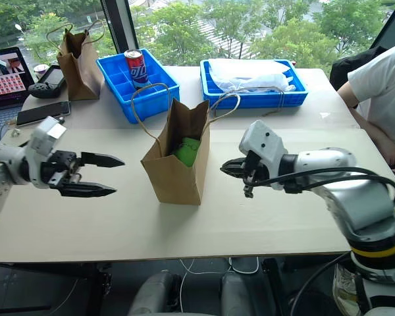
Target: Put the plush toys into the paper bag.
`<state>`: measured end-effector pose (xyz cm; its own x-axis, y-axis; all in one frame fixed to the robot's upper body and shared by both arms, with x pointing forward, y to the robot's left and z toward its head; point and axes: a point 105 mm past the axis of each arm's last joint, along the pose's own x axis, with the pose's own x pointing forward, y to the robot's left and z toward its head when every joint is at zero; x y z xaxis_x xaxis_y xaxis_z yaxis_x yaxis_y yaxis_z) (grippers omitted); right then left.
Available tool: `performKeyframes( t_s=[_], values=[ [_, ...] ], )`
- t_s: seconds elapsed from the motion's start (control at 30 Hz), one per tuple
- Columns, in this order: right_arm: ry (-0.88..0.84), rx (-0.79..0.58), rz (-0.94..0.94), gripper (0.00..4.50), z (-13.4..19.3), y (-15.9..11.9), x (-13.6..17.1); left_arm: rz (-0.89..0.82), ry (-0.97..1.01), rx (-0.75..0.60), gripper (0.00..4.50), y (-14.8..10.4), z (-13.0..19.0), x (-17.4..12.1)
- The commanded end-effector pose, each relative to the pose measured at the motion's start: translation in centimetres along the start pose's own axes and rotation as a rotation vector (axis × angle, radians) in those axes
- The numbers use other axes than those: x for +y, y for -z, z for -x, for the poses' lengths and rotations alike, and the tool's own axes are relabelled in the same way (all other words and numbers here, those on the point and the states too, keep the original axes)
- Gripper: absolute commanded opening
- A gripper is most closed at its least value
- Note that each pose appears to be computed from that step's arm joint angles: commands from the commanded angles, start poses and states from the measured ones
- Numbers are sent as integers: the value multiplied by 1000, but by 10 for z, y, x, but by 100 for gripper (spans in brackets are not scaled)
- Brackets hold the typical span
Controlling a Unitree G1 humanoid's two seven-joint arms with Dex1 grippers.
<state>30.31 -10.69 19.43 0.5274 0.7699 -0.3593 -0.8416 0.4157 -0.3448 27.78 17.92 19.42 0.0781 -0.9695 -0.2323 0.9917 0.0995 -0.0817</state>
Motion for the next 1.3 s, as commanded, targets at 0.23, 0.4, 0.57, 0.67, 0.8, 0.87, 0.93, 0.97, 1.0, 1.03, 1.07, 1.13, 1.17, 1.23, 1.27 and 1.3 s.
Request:
performKeyframes(
  t_s=[0.23,0.4,0.57,0.67,0.8,0.87,0.93,0.97,1.0,1.03,1.07,1.13,1.17,1.23,1.27,1.3],
  values=[
    [-26,-167,93,5,-33,-25,13,-60,10,-92,450,-10,-51,-11],
    [-96,-232,44,5,-48,-32,34,-71,-37,-112,450,-16,-65,-4],
    [-94,-259,14,5,-59,-35,37,-91,-91,-109,450,-16,-73,7],
    [-95,-270,3,5,-66,-39,38,-95,-114,-104,450,-16,-79,11],
    [-74,-295,-7,5,-74,-47,38,-101,-115,-100,450,-14,-84,13],
    [-50,-305,-11,5,-78,-51,35,-107,-115,-99,450,-15,-85,13],
    [-29,-312,-7,5,-82,-56,32,-116,-112,-100,450,-16,-86,14],
    [-16,-323,-8,5,-84,-61,31,-119,-111,-102,450,-18,-86,15],
    [-7,-330,-7,5,-85,-64,30,-121,-110,-102,450,-18,-86,16],
    [1,-334,-3,5,-86,-67,29,-125,-109,-101,450,-19,-86,17],
    [7,-338,-2,5,-87,-69,28,-127,-109,-101,450,-20,-86,18],
    [14,-335,1,5,-88,-70,27,-132,-118,-97,450,-20,-85,20],
    [16,-326,5,5,-88,-69,27,-136,-125,-92,450,-19,-84,22],
    [26,-286,25,5,-87,-61,25,-138,-144,-78,450,-17,-78,25],
    [30,-274,30,5,-87,-59,24,-139,-155,-69,450,-16,-75,26],
    [34,-267,31,5,-86,-58,22,-137,-171,-58,450,-14,-72,28]
  ],
)
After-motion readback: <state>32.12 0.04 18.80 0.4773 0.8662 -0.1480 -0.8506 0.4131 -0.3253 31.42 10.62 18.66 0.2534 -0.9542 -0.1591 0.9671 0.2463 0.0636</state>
